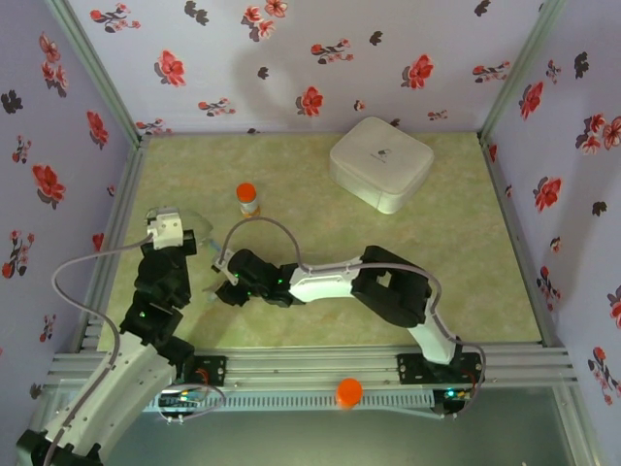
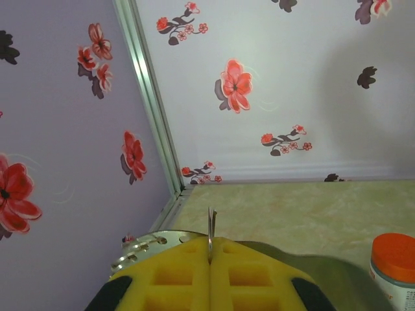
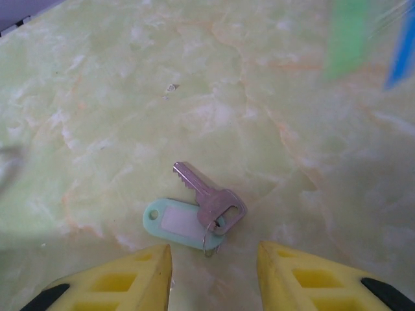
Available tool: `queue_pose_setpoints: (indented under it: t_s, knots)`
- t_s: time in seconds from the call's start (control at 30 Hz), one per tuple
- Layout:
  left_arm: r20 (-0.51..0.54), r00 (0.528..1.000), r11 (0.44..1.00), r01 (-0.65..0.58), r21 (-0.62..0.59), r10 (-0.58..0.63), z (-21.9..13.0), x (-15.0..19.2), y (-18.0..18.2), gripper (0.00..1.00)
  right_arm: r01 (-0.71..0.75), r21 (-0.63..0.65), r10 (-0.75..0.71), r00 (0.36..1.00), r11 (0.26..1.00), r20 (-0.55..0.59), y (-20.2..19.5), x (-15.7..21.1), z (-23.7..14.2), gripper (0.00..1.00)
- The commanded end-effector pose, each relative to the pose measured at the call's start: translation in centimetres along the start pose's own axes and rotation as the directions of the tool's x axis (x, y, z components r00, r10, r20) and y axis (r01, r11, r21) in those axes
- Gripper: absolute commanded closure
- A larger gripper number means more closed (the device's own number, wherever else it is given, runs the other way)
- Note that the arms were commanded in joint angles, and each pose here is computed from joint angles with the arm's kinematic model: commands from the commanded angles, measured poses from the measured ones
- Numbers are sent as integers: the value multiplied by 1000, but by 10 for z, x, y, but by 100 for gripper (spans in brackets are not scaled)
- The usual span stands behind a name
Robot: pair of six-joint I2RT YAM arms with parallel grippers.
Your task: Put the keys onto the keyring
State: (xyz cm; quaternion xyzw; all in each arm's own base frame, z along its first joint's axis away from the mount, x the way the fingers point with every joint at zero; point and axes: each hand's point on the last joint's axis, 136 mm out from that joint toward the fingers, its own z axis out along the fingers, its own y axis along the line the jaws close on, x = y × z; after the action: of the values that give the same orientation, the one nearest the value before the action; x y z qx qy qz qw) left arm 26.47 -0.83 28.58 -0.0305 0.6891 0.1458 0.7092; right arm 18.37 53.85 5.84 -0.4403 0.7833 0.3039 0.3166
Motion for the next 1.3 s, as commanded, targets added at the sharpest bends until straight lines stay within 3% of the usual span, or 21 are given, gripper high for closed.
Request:
queue_pose_setpoints:
  t_s: [0.0,0.33,0.63,0.73,0.93,1.13,1.27]
  knots:
    - [52,996,995,81,-52,-78,-4,-12,14,100,-16,-38,16,1000,999,2,8,-6,11,60]
    - [48,996,996,77,-50,-74,-4,-9,14,100,1,-35,-3,999,999,-54,5,9,31,67]
    - [49,996,996,73,-49,-71,-3,-10,13,100,14,-30,-16,998,999,-62,5,7,28,94]
    - [42,998,997,58,-48,-56,-2,-8,12,100,21,-34,-22,999,999,-42,7,2,16,100]
    - [34,999,999,22,-26,-21,0,-6,6,100,47,-52,-48,999,998,-9,10,-1,-19,100]
    - [9,997,989,-83,121,82,3,-3,-23,100,65,-79,-71,994,995,-80,13,20,-67,100]
    - [51,990,958,-137,253,128,0,-8,-47,100,35,-33,-40,990,999,-136,2,46,-104,100]
